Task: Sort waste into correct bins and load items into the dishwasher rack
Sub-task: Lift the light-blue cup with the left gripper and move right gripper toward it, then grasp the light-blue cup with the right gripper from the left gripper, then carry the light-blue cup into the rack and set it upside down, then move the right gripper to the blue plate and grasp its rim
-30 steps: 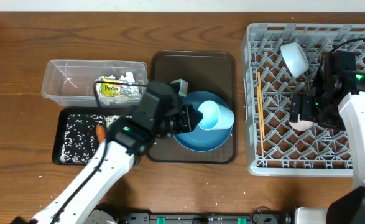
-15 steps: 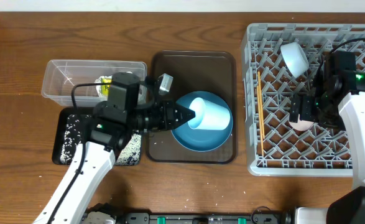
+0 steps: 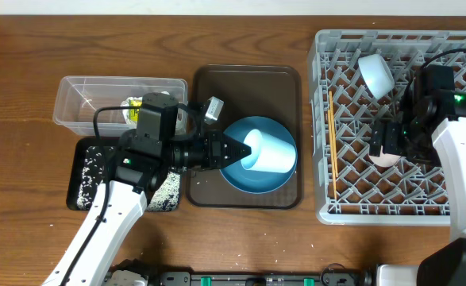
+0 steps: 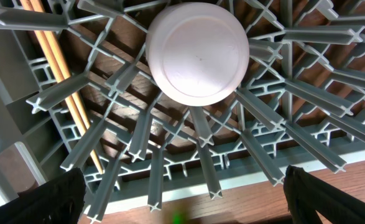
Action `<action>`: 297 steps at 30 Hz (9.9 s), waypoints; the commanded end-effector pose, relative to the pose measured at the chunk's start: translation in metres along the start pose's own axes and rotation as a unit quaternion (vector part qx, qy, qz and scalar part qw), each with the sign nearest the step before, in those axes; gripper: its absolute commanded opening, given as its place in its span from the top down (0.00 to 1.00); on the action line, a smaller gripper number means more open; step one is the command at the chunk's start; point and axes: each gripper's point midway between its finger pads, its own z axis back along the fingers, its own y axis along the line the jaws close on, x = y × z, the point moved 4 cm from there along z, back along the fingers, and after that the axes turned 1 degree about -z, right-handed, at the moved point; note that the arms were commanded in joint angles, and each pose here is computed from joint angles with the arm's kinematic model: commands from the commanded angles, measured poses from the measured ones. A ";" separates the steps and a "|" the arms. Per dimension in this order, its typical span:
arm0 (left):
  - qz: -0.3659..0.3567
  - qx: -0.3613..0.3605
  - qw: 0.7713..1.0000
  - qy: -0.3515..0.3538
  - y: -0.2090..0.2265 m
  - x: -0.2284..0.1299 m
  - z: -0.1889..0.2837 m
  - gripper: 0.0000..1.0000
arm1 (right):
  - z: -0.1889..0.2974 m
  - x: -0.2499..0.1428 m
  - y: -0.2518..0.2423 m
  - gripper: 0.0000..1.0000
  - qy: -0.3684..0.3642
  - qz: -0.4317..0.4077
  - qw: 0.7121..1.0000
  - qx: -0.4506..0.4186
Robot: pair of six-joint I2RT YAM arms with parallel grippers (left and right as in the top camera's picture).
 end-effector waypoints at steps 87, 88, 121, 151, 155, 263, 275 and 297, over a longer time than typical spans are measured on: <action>-0.051 -0.142 0.985 0.086 -0.041 -0.022 0.008 0.94 | 0.143 -0.133 0.162 0.05 -0.042 0.409 0.680 0.607; -0.051 -0.141 0.985 0.086 -0.041 -0.022 0.008 0.94 | 0.144 -0.133 0.163 0.05 -0.043 0.410 0.677 0.610; -0.053 -0.141 0.985 0.085 -0.041 -0.022 0.008 0.94 | 0.151 -0.121 0.181 0.32 -0.120 0.461 0.623 0.621; -0.040 -0.129 0.985 0.103 -0.031 -0.035 0.008 0.88 | 0.149 -0.095 0.191 0.47 -0.159 0.457 0.639 0.597; -0.041 -0.127 0.986 0.102 -0.030 -0.034 0.008 0.85 | 0.149 -0.093 0.192 0.48 -0.163 0.458 0.639 0.597; 0.017 0.356 0.931 -0.086 0.097 -0.001 0.037 0.01 | 0.069 -0.002 0.134 0.01 -0.099 0.169 0.961 0.196; 0.004 0.496 0.851 -0.173 0.123 0.020 0.079 0.01 | 0.071 -0.067 0.230 0.01 -0.066 0.289 0.928 0.227; -0.063 0.538 0.795 -0.273 0.083 0.021 0.135 0.01 | -0.004 -0.116 0.333 0.01 -0.014 0.382 0.899 0.215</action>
